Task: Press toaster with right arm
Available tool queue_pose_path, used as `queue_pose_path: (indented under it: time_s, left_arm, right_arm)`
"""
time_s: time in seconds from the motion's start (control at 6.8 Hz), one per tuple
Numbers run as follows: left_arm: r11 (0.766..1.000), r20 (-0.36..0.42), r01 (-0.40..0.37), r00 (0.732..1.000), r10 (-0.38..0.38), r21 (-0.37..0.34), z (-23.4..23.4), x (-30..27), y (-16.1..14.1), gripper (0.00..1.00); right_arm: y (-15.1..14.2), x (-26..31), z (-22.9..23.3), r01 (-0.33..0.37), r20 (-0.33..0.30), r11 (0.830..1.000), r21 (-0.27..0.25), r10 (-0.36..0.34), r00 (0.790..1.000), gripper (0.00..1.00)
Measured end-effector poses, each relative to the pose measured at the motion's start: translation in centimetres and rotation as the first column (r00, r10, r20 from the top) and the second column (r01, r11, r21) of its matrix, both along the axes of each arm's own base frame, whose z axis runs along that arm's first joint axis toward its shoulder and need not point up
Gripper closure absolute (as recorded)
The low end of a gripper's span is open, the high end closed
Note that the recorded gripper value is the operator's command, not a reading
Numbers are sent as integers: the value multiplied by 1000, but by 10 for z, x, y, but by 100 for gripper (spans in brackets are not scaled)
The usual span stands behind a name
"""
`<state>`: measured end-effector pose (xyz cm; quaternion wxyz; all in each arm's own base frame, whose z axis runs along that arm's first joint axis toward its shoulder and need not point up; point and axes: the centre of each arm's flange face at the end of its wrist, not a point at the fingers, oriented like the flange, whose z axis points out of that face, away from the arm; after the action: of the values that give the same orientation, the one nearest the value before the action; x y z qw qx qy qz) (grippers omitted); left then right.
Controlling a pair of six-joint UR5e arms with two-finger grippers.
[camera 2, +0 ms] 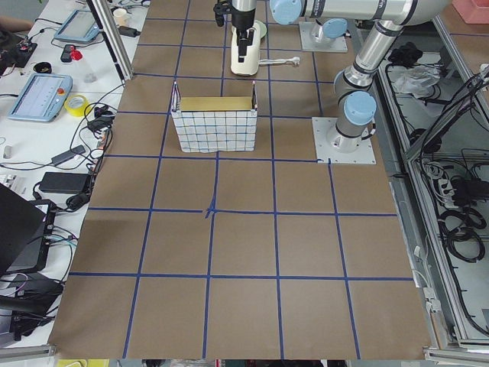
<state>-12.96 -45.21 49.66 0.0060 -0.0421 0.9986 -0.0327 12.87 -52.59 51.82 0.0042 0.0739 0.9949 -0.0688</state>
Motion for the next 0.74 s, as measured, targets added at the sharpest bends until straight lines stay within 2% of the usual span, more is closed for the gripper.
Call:
queue_pose_path:
  time_s: [0.74]
  left_arm:
    - [1000, 0, 0, 1000, 0, 0, 0, 0, 0, 0]
  right_arm:
    - [-2, -2, -3, 1, 1, 1000, 17, -1, 1000, 0]
